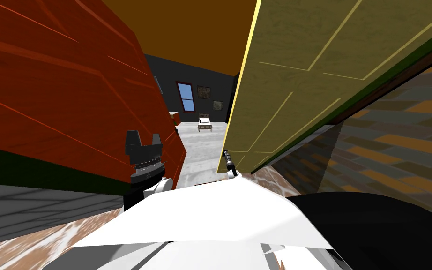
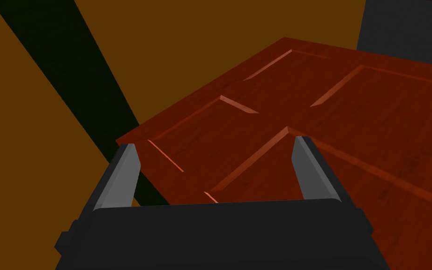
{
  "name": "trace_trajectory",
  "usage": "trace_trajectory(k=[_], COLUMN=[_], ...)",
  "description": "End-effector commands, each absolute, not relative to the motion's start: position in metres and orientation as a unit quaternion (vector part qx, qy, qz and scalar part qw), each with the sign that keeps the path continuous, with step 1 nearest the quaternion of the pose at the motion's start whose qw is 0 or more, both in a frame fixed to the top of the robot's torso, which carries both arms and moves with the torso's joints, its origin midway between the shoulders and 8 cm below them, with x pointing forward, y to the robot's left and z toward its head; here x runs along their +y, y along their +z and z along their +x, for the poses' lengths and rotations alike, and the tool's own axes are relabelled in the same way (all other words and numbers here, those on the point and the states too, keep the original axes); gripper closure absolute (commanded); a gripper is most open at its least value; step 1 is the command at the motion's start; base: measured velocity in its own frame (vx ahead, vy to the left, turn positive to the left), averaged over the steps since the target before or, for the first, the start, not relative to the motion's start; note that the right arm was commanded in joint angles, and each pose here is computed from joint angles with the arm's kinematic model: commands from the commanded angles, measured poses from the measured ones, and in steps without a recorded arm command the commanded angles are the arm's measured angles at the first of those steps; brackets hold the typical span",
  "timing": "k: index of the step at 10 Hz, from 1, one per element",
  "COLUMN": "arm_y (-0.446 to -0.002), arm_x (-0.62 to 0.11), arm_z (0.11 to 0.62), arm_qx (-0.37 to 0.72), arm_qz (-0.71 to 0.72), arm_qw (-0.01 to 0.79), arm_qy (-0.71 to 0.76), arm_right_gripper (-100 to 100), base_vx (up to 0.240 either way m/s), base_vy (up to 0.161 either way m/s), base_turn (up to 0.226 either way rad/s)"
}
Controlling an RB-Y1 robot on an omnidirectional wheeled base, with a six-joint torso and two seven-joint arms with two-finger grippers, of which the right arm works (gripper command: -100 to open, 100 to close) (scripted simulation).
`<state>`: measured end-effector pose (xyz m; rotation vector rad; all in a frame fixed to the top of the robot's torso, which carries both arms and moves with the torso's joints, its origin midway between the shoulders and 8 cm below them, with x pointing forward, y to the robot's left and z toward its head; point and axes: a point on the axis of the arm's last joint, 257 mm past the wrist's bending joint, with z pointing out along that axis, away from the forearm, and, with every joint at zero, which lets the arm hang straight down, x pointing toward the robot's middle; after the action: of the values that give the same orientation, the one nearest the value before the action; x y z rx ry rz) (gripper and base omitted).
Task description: Push the door open
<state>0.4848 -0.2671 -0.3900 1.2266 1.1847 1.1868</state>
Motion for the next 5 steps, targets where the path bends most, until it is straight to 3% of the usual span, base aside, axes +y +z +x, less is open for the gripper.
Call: trace_trajectory(k=[1, 5], arm_y=[-0.392, -0.392], arm_x=[-0.288, -0.301], arm_z=[0.481, 0.480], arm_qx=[0.483, 0.474], arm_qz=[0.519, 0.526], arm_qw=[0.518, 0.526], arm_qy=[0.479, 0.471], arm_right_gripper=[100, 100], base_vx=[0.127, 0.145], base_vy=[0.051, 0.060], base_turn=[-0.069, -0.048])
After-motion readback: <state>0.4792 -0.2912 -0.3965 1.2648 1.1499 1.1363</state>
